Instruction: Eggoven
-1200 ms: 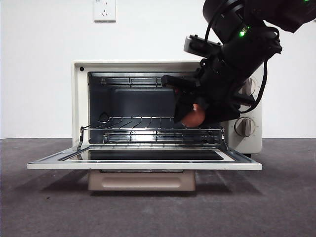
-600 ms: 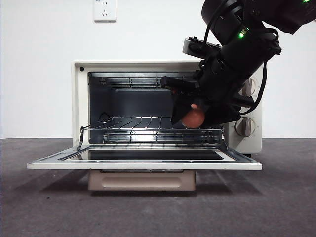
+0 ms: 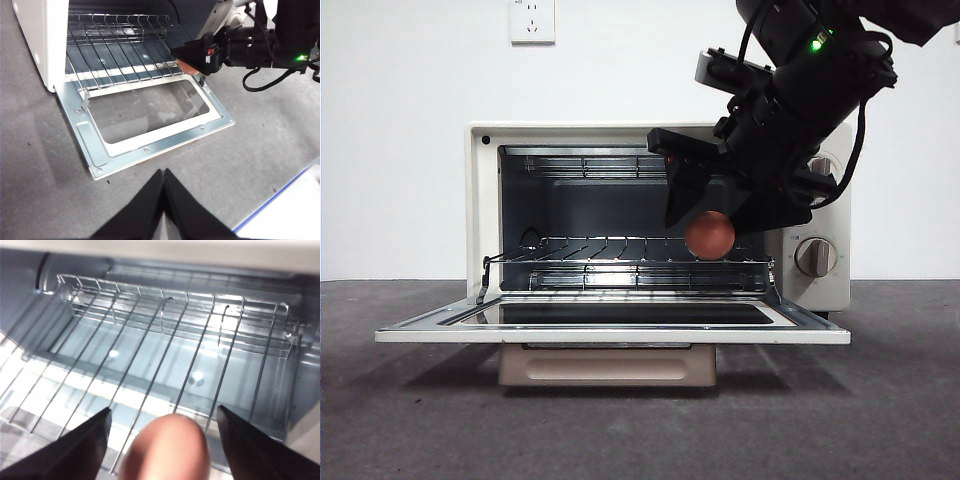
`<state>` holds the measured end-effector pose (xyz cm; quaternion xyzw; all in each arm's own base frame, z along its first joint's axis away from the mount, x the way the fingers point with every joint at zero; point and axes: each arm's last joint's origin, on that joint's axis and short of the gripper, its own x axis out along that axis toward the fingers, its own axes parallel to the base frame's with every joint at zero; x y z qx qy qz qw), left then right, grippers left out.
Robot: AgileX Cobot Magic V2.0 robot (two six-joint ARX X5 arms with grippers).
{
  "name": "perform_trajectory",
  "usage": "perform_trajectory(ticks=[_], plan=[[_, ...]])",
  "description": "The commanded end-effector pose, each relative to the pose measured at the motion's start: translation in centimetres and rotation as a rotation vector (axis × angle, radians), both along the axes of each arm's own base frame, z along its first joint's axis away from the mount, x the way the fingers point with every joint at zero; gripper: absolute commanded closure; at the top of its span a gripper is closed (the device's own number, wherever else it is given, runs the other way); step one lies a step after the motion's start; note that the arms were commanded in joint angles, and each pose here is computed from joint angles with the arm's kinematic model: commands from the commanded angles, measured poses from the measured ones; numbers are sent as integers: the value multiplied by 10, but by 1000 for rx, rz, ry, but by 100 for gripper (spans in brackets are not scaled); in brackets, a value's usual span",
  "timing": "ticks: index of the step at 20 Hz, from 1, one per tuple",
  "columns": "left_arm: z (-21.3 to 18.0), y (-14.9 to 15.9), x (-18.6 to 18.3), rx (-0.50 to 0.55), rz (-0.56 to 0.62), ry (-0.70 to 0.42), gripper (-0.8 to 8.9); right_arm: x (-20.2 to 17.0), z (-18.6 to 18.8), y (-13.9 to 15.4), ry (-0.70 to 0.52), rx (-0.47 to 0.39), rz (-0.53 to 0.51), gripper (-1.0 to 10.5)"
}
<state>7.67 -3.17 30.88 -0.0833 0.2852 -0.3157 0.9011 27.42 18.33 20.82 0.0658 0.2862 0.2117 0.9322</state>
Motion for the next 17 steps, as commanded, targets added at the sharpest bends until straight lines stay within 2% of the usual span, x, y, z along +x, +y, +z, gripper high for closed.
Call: perform_trajectory(ticks=[1, 6, 11, 17], plan=[[2, 0, 1, 8, -8, -18, 807, -3, 11, 1, -12, 9, 1, 610], [4, -2, 9, 8, -1, -36, 807, -26, 52, -16, -82, 20, -7, 610], [-1, -6, 42, 8, 29, -23, 807, -73, 104, -47, -166, 45, 10, 610], [-56, -9, 101, -83, 59, 105, 807, -139, 136, -92, -217, 30, 27, 611]])
